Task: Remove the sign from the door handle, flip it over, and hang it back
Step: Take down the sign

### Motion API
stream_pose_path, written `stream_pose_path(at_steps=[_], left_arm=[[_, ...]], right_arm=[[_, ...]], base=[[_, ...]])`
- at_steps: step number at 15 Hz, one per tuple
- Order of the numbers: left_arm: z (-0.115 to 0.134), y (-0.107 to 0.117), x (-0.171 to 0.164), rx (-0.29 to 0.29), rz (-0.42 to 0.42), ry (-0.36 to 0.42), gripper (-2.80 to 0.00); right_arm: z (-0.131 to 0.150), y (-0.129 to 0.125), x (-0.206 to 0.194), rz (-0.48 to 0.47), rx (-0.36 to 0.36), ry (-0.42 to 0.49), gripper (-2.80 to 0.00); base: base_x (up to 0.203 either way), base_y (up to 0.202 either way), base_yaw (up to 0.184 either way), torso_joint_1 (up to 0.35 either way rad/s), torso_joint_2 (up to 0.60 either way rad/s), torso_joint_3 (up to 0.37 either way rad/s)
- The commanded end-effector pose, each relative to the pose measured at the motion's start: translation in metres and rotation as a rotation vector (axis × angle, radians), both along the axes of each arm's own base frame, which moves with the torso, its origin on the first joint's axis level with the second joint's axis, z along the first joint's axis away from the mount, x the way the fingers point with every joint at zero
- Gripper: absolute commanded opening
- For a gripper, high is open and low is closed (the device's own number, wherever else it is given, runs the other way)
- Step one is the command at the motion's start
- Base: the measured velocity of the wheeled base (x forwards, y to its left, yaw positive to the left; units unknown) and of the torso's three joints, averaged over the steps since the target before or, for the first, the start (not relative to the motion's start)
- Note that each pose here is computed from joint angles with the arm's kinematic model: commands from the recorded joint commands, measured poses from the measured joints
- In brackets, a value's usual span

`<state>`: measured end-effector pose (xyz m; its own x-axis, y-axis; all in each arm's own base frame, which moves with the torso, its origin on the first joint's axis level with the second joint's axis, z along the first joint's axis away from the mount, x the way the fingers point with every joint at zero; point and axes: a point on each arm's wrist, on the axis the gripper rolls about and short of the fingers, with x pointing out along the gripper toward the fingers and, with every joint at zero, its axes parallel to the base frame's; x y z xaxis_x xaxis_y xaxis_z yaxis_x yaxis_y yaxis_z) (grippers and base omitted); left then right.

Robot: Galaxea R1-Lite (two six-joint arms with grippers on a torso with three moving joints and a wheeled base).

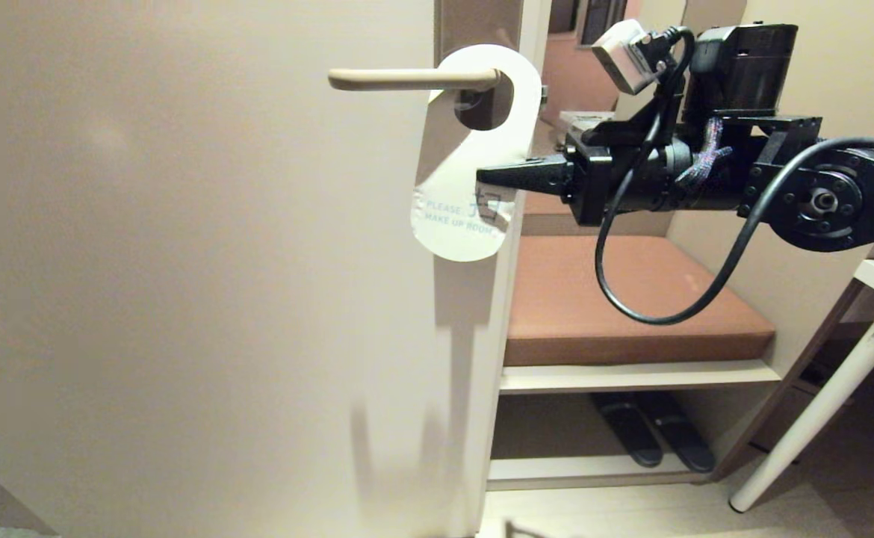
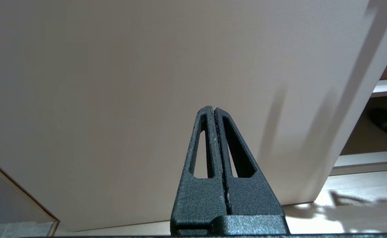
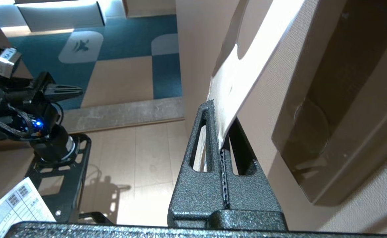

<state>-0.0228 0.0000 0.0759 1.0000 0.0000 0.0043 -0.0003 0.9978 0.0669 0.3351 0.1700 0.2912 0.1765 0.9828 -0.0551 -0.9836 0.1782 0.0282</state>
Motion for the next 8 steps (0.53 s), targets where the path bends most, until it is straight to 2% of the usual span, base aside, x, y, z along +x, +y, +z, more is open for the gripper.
stream_pose_path(at_steps=[1,4,8], left_arm=[[0.0001,0.0000,0.0001,0.001,0.000,0.001,-2.80],[0.0001,0.0000,0.0001,0.001,0.000,0.001,-2.80],[0.0001,0.0000,0.0001,0.001,0.000,0.001,-2.80]], right_arm=[[0.0022,-0.0011,-0.0027,0.001,0.002,-0.006,-2.80],[0.0025,-0.0024,-0.0044,-0.080,-0.007,-0.006,-2.80],[0.0048,-0.0049,-0.0093,-0.096,-0.008,-0.010,-2.80]], base=[[0.000,0.000,0.000,0.000,0.00,0.000],[0.000,0.000,0.000,0.000,0.00,0.000],[0.000,0.000,0.000,0.000,0.00,0.000]])
